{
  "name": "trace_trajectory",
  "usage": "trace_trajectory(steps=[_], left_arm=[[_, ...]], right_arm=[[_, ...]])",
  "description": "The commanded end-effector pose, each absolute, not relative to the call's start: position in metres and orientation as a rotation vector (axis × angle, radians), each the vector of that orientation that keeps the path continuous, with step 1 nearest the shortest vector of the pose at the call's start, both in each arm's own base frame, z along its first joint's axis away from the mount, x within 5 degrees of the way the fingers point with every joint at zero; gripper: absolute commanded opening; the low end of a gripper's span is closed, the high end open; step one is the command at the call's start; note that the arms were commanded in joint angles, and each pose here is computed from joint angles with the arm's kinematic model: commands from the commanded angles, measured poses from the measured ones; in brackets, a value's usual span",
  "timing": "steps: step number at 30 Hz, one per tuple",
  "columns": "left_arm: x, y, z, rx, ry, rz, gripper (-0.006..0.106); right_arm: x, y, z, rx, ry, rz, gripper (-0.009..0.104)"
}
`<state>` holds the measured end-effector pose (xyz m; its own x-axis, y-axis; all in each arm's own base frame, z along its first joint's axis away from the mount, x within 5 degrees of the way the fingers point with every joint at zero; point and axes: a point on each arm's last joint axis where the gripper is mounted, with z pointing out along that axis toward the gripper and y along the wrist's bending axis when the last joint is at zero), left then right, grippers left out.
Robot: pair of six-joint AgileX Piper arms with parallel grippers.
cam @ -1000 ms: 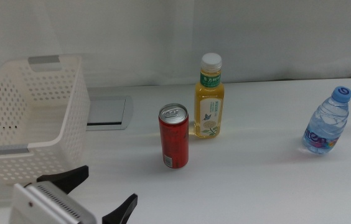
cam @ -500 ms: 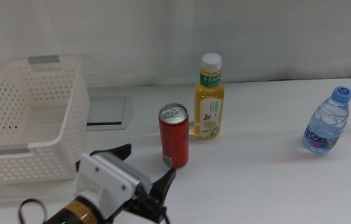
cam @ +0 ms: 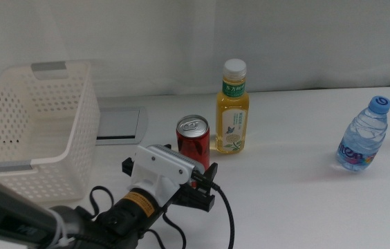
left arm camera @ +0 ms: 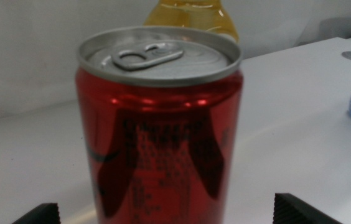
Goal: Use arms to grab the bottles and put them into the dustbin to the left of the table.
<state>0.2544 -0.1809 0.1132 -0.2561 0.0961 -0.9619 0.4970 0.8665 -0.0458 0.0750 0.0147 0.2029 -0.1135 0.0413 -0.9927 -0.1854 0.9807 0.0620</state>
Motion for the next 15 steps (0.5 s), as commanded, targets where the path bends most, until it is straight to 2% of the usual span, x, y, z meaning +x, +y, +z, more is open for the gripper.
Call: trace_trajectory(steps=[1, 12, 15], left_arm=[[0.262, -0.187, 0.110, 0.400, 1.801, -0.418, 0.089], [0.284, -0.200, 0.104, 0.320, 1.856, -0.438, 0.089], [0.284, -0.200, 0.104, 0.320, 1.860, -0.437, 0.085]], right_arm=[[0.075, 0.014, 0.198, -0.112, 1.678, 0.179, 0.103], [0.075, 0.014, 0.198, -0.112, 1.671, 0.180, 0.103], [0.075, 0.014, 0.198, -0.112, 1.671, 0.180, 0.103]])
